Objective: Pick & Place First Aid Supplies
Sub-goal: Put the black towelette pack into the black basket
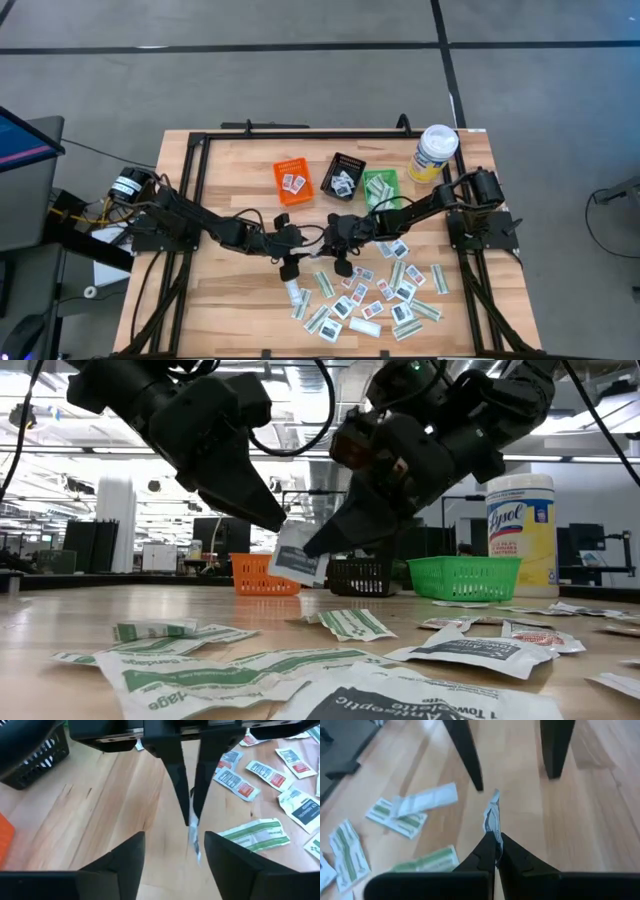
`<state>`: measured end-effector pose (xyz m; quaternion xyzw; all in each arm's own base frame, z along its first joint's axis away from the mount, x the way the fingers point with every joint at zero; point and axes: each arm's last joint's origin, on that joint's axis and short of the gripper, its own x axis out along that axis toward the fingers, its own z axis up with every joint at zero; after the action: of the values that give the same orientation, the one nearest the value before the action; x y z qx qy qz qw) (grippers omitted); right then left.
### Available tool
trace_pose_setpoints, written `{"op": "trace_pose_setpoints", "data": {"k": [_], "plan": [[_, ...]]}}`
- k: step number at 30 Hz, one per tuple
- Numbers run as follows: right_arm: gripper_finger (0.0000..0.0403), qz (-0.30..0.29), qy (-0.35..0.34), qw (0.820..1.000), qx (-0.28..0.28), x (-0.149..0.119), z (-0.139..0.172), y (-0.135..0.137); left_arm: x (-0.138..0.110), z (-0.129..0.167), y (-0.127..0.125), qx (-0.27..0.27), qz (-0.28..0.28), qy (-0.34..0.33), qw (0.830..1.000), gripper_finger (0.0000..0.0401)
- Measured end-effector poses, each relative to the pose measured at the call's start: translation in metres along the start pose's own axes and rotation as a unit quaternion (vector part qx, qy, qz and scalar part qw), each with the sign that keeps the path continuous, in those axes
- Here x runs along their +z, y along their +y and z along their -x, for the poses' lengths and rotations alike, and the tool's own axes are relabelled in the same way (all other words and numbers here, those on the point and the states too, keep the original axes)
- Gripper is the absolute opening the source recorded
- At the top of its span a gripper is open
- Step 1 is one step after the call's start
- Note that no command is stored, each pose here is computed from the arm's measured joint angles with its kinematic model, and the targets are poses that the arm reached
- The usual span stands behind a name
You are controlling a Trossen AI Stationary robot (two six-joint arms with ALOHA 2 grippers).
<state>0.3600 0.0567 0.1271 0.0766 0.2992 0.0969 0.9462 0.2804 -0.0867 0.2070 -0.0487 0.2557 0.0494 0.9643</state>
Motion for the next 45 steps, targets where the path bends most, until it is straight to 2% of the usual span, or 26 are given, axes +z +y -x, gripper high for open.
{"op": "trace_pose_setpoints", "data": {"k": [5, 10, 14, 18, 20, 45], "plan": [[0.0001, 0.006, -0.048, 0.999, 0.008, 0.009, 0.000, 0.002, 0.000, 0.000, -0.002, -0.027, 0.000, 0.007, 1.000, 0.0214], [0.0001, 0.007, -0.072, 0.997, 0.012, 0.014, 0.001, 0.003, 0.004, 0.000, -0.003, -0.028, -0.008, -0.015, 0.999, 0.0191], [0.0001, 0.007, -0.071, 0.997, 0.012, 0.014, 0.001, 0.003, 0.010, 0.001, -0.004, -0.034, -0.026, -0.045, 0.998, 0.0130], [0.0000, 0.006, -0.066, 0.998, 0.010, 0.013, 0.001, 0.003, 0.009, 0.001, -0.004, -0.033, -0.035, -0.044, 0.998, 0.0034], [0.0000, 0.006, -0.062, 0.998, 0.009, 0.012, 0.001, 0.003, 0.009, 0.001, -0.004, -0.034, -0.030, -0.040, 0.998, 0.0014], [0.0000, -0.014, -0.041, 0.999, -0.009, 0.009, 0.001, 0.001, 0.008, 0.003, -0.002, -0.021, -0.025, -0.034, 0.999, 0.0010]]}}
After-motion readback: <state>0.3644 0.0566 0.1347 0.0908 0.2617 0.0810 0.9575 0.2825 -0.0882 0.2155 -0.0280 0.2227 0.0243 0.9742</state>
